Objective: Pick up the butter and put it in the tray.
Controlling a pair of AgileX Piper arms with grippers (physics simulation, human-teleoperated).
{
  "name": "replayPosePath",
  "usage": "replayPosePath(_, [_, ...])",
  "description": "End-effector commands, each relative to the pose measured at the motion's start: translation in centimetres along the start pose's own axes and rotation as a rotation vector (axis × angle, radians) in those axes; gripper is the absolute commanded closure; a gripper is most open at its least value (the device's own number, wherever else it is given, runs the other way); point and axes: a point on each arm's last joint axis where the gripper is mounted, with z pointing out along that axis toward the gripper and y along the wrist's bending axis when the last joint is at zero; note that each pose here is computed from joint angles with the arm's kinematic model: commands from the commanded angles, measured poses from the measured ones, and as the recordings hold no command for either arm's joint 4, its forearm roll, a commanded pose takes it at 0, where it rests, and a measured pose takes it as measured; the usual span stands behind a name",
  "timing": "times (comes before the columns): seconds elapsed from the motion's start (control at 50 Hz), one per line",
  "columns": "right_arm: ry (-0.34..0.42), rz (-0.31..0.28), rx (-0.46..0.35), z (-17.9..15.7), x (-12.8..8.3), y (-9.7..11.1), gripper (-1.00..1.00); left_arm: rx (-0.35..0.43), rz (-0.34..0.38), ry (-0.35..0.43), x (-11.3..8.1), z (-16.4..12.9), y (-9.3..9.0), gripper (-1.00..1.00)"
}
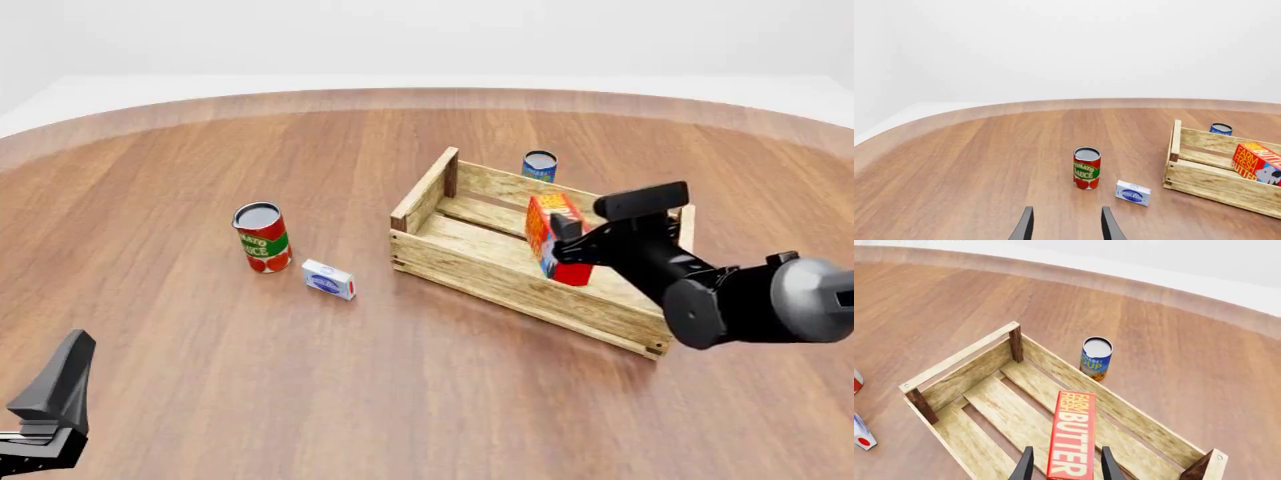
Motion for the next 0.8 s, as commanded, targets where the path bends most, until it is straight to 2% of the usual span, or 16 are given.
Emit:
replayPosePath(0.02, [-0.012,-0.003,0.0,-0.9,-0.5,0.0,-1.0,0.0,0.0,0.0,0.0,0.0,0.0,-1.0])
replayPosePath(0.8, [-0.049,0.002,0.021,-5.0,-1.1,-0.6,-1.0,0.0,0.0,0.0,0.0,0.0,0.0,-1.0])
